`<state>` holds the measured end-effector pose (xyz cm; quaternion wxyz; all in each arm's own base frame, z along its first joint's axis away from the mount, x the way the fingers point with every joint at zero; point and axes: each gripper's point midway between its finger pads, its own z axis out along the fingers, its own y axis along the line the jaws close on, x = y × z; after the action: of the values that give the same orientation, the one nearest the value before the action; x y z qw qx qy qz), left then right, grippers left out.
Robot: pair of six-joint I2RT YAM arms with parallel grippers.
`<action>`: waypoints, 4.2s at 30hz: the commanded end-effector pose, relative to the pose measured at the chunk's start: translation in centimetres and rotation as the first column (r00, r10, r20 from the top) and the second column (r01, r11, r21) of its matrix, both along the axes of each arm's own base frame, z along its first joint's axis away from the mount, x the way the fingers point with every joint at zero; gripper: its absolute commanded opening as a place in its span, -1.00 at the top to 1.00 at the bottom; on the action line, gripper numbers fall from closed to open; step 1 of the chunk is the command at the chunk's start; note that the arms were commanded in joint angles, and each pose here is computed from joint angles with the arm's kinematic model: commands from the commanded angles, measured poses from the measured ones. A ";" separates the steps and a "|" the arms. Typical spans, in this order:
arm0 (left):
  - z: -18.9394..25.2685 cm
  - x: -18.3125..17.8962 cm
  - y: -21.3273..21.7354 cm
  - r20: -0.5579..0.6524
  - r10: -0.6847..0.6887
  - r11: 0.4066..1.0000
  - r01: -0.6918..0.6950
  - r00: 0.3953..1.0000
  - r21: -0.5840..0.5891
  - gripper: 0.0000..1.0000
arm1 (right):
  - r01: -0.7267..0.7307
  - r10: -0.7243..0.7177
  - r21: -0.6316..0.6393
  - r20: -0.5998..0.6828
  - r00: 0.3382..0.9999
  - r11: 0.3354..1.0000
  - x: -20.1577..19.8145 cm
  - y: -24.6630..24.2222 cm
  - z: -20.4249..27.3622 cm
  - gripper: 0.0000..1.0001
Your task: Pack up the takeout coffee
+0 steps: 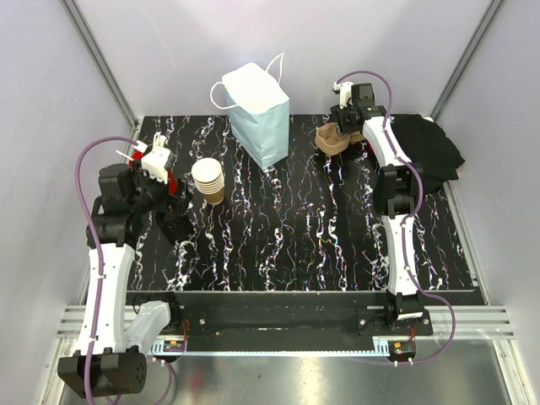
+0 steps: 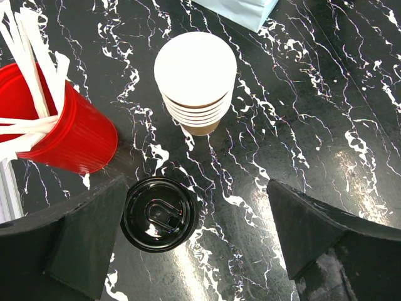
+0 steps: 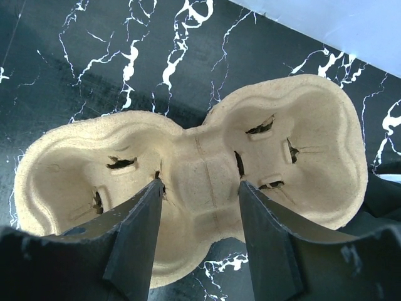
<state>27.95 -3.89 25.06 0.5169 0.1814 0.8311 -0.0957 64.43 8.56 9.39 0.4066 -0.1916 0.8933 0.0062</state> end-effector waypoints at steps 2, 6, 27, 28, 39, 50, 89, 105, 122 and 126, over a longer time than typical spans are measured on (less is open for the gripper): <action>0.9 0.8 -0.3 0.050 -0.021 1.000 0.022 0.999 -0.014 -0.98 | -0.027 0.027 -0.002 0.010 1.000 1.000 0.1 0.6 0.6 -0.12; 0.8 0.7 -0.3 0.046 -0.023 1.000 0.023 0.999 -0.015 -0.98 | -0.027 0.027 0.003 0.015 1.000 1.000 0.1 0.6 0.9 -0.04; 0.8 0.7 -0.2 0.048 -0.022 1.000 0.023 0.999 -0.020 -0.98 | -0.025 0.025 0.001 0.087 0.996 1.000 0.4 0.5 4.9 0.39; 0.9 0.6 -0.2 0.051 -0.022 1.000 0.023 0.998 -0.020 -0.98 | -0.025 0.025 0.004 0.094 0.995 1.000 0.5 0.6 5.2 0.39; 0.9 0.7 -0.2 0.051 -0.022 1.000 0.023 0.998 -0.021 -0.98 | -0.011 0.013 -0.009 0.182 0.983 1.000 0.6 0.2 9.7 0.44; 1.0 0.7 -0.1 0.051 -0.021 0.999 0.023 0.998 -0.023 -0.98 | -0.004 0.008 -0.016 0.254 0.967 1.000 0.6 -0.1 13.4 0.45; 0.8 0.6 0.2 0.048 -0.014 0.999 0.016 0.999 -0.032 -0.98 | 0.002 0.031 -0.146 0.224 0.974 0.989 2.0 0.0 8.6 -0.17; 0.8 0.7 0.5 0.045 -0.006 0.999 0.008 0.999 -0.042 -0.98 | -0.052 0.069 -0.092 0.199 0.978 0.994 2.7 -1.3 6.7 -0.22; 0.7 0.8 0.8 0.039 0.000 0.999 0.002 0.999 -0.049 -0.98 | -0.131 0.138 -0.056 0.171 0.976 0.990 2.4 0.1 5.6 -0.16; 0.6 0.8 0.8 0.036 0.003 0.999 -0.001 0.999 -0.048 -0.98 | -0.110 0.121 -0.068 0.189 0.975 0.992 2.8 -0.3 5.9 -0.40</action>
<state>27.99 -2.88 24.52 0.5135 0.1622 0.8357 -0.1081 66.20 8.27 13.27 0.4561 -0.2536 0.8530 -0.0020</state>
